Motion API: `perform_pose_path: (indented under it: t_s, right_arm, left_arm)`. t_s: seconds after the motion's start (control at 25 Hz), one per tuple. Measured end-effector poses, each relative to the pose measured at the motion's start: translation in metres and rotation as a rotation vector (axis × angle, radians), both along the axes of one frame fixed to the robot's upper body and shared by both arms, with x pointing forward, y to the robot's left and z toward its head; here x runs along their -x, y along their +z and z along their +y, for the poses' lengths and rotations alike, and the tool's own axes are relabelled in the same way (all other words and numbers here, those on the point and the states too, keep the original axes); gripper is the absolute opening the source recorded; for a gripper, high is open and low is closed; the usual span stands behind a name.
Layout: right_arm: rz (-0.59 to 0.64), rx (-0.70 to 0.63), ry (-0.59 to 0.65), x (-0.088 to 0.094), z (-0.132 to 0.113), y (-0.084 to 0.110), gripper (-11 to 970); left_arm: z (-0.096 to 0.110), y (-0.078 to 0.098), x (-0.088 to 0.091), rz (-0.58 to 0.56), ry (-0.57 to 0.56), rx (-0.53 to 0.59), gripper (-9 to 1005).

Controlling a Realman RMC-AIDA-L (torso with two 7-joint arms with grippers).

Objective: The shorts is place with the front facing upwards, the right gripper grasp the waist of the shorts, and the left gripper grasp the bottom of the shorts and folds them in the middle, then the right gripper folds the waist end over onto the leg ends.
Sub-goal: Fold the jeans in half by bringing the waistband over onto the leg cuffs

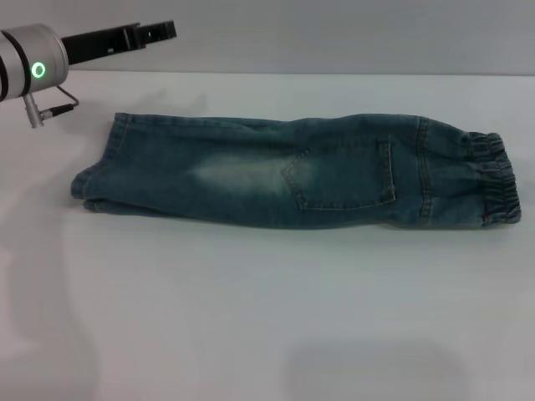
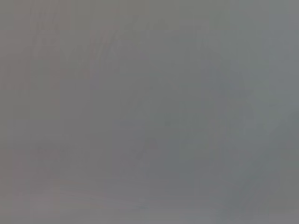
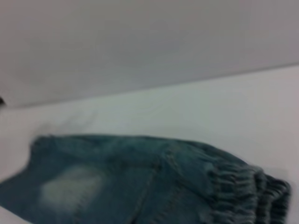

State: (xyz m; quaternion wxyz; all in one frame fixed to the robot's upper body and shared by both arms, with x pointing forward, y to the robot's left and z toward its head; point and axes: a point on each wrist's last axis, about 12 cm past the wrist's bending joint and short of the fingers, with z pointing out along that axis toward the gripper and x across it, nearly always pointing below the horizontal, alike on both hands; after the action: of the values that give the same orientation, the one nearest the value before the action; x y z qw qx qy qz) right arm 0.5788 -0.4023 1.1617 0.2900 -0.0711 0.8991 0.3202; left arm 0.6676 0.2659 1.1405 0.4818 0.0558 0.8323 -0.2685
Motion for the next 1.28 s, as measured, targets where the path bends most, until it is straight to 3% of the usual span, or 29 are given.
perform_pose_path:
  t_s: [0.4,0.6,0.96,1.28]
  right_arm:
    - [0.127,0.188,0.029,-0.021,0.009,0.002,485]
    - [0.148,0.225,0.003,-0.024,0.013,-0.007,486]
    - [0.116,0.195,-0.035,-0.027,0.035,-0.031,483]
    - [0.103,0.188,-0.025,-0.032,0.048,-0.037,479]
  left_arm:
    - [-0.004,0.007,0.011,-0.278,-0.052,0.074,827]
    - [-0.006,0.007,0.019,-0.412,-0.046,0.105,827]
    - [-0.008,0.007,0.020,-0.483,-0.047,0.093,827]
    - [-0.010,0.010,0.018,-0.504,-0.052,0.081,827]
